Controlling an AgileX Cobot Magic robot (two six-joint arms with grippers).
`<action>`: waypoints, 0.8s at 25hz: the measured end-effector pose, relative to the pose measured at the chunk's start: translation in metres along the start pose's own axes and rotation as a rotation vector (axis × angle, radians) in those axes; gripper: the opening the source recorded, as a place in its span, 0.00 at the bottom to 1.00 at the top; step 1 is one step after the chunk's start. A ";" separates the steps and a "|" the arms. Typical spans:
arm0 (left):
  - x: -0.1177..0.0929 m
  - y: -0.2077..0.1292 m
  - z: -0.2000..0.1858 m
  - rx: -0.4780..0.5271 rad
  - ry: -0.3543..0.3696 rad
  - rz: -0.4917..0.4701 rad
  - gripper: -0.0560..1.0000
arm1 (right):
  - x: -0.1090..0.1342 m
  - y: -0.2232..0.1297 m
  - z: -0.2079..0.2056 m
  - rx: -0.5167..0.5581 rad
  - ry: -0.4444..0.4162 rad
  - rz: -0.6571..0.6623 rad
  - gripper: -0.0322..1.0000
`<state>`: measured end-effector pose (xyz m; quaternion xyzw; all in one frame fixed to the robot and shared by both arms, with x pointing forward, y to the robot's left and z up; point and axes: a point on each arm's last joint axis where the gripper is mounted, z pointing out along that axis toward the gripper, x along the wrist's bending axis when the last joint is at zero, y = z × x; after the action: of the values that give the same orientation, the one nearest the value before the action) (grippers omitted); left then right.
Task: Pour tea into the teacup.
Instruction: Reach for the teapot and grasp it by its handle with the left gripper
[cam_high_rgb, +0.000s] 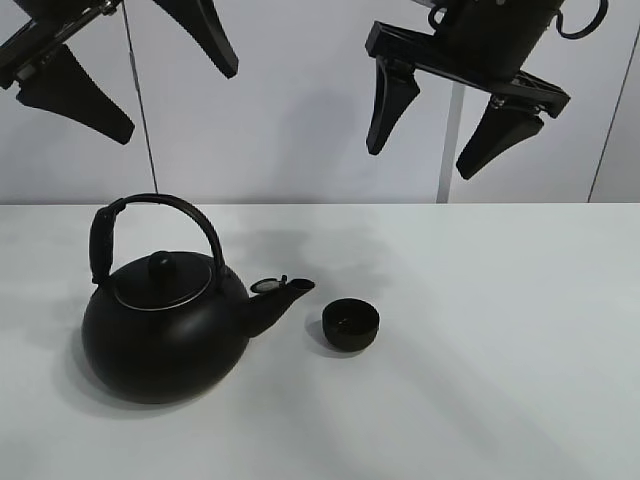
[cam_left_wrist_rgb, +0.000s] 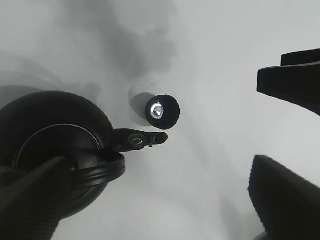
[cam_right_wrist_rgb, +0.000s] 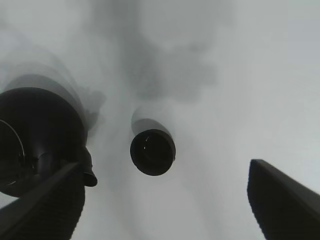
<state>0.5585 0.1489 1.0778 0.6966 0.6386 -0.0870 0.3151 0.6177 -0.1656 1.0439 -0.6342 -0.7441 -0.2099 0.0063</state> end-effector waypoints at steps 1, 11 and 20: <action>0.000 0.000 0.000 0.000 0.000 0.000 0.71 | 0.000 0.000 0.000 -0.001 0.000 0.000 0.62; 0.000 0.000 0.000 0.000 0.000 0.000 0.71 | 0.000 0.001 0.000 -0.010 0.000 0.020 0.62; 0.000 0.000 0.000 0.000 0.000 0.000 0.71 | 0.000 0.001 0.000 -0.007 0.000 0.029 0.62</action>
<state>0.5585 0.1489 1.0778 0.6966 0.6386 -0.0870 0.3151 0.6183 -0.1655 1.0441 -0.6449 -0.7341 -0.2126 0.0071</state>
